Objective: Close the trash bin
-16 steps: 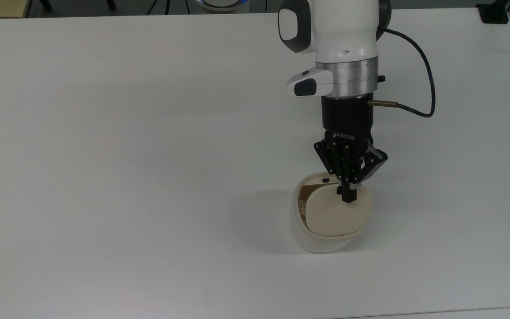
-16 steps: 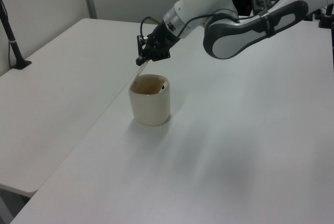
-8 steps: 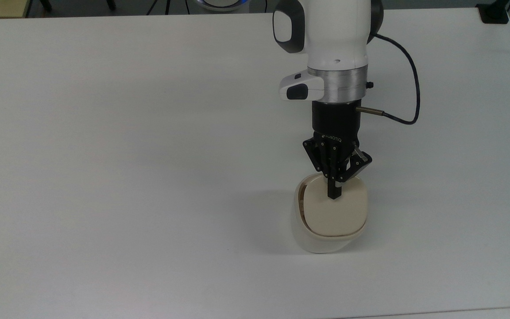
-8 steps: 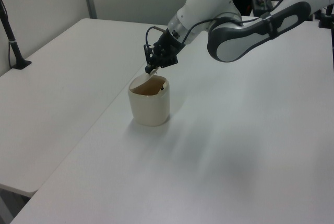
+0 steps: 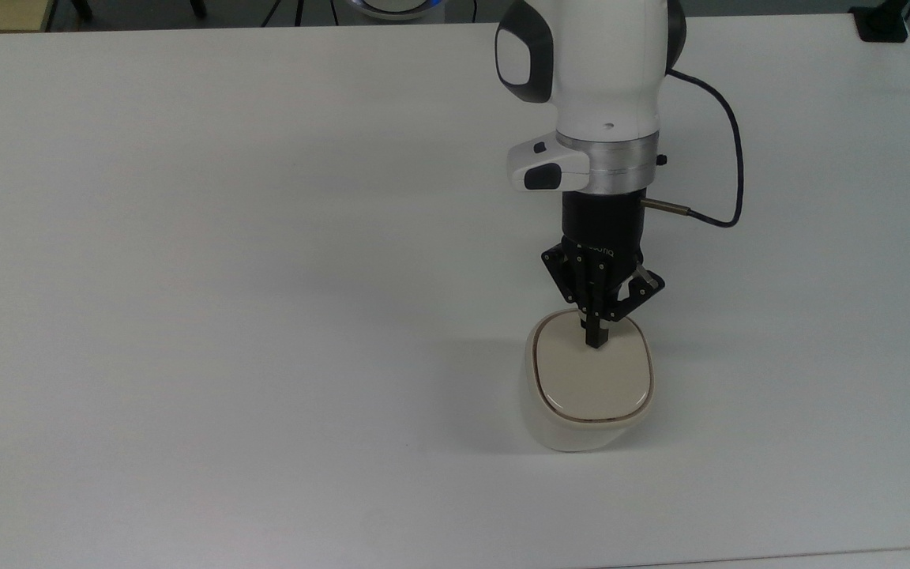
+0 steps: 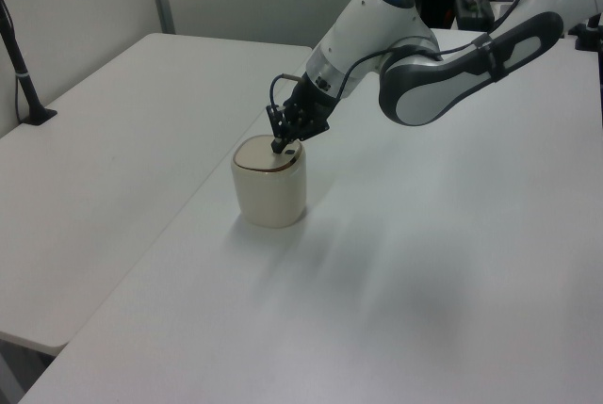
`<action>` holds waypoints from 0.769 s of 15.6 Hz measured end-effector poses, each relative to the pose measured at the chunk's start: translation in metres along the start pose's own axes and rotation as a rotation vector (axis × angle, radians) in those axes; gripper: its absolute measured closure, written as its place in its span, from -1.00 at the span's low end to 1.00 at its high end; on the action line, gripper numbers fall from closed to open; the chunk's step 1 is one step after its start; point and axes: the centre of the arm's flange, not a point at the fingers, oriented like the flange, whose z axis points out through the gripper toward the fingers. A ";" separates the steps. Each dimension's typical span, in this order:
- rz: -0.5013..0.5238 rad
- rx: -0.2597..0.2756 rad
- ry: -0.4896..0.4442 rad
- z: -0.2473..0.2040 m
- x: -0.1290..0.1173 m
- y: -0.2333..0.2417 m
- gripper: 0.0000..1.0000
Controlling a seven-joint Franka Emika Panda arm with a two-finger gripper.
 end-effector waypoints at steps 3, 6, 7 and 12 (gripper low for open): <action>-0.019 -0.008 -0.007 0.001 -0.004 0.001 0.98; -0.024 -0.014 -0.011 0.003 -0.005 0.002 0.98; -0.024 -0.015 -0.012 0.003 -0.006 0.003 0.98; -0.027 -0.016 -0.012 0.001 -0.006 0.002 0.98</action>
